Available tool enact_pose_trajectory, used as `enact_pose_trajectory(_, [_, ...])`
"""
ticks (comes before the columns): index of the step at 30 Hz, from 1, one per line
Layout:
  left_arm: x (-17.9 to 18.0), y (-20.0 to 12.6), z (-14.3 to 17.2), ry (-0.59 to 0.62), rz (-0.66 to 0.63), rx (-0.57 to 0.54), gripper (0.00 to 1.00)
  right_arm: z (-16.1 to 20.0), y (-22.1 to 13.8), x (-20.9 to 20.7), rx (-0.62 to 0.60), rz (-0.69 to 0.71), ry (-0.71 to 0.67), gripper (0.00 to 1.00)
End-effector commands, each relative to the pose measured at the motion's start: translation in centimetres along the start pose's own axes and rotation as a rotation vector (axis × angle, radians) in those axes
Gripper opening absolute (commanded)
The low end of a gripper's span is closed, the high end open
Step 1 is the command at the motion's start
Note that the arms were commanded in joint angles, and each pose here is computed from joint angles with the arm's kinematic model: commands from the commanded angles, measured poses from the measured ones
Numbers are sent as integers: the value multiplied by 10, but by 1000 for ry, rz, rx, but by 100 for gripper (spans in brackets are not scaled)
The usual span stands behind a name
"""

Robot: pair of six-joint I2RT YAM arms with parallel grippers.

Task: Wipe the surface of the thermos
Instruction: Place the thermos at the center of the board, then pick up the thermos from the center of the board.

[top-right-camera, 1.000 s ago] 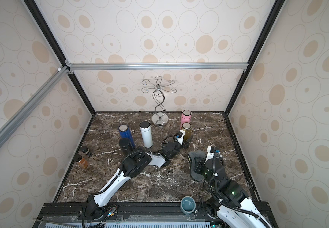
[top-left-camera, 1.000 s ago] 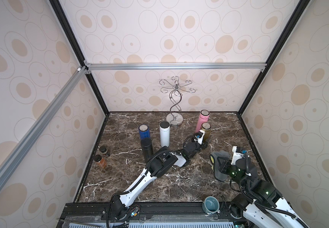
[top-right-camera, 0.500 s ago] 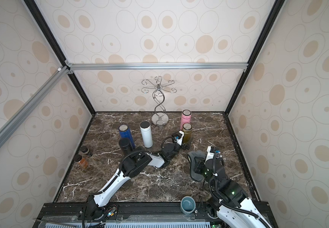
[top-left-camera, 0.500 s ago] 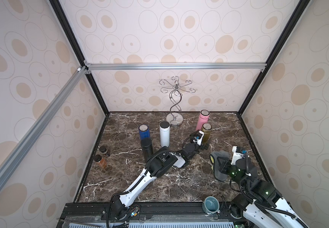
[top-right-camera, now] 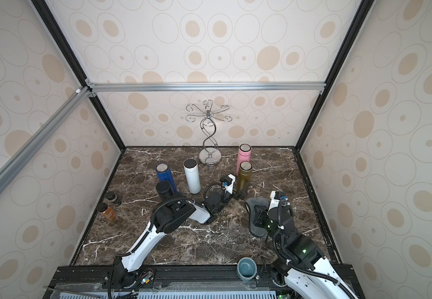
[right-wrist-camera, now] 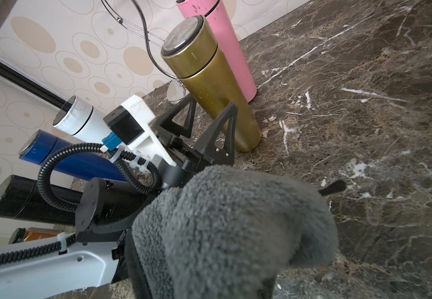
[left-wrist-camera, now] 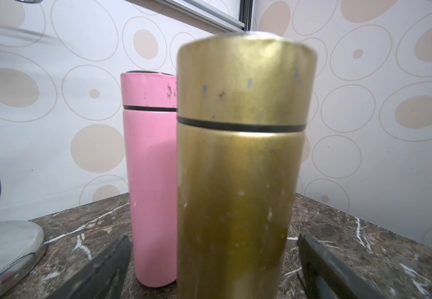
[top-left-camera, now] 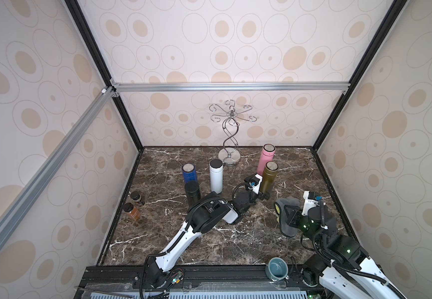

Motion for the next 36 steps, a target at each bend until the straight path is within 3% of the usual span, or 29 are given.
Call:
enact_pose_trajectory(1, [-4,-8,-23,-30,25,-57,100,-12,-3,7,-36,-37,2,0])
enact_pose_trajectory(6, [-3,-37,-28,-39,-4,-11,100,-14,2,13,-26,-65,-6,0])
enact_pose_trajectory(10, [-11,-62,-35,35,-59,22,100,-15,8,18,-9,-87,-8,0])
enact_pose_trajectory(14, [-17,-79,-43,4,-193,49,100,-14,16,22,8,-103,1,0])
enact_pose_trajectory(17, [-36,-90,-51,8,-166,97,100,-14,20,24,11,-115,9,0])
enact_pose_trajectory(20, [-58,-93,-62,8,-65,253,100,-15,22,27,17,-126,12,0])
enact_pose_trajectory(22, [-63,-101,-76,-41,-28,306,100,-17,20,28,18,-131,10,0])
enact_pose_trajectory(25, [-60,-143,-109,-83,-37,202,100,-19,18,28,13,-138,14,0])
enact_pose_trajectory(27, [-56,-160,-129,-119,-68,198,100,-19,17,29,15,-141,15,0])
enact_pose_trajectory(36, [-65,-216,-216,-111,-375,219,100,-11,38,37,78,-205,41,0])
Point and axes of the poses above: each gripper's point midway between its finger pads, its own y axis out along the fingers, its own x axis along the line the jaws close on, z = x × y, the point moved 10 cm from there along -y, back along the fingers, and after that the axes turned 7 degrees about -y, right-handed, at the moved point
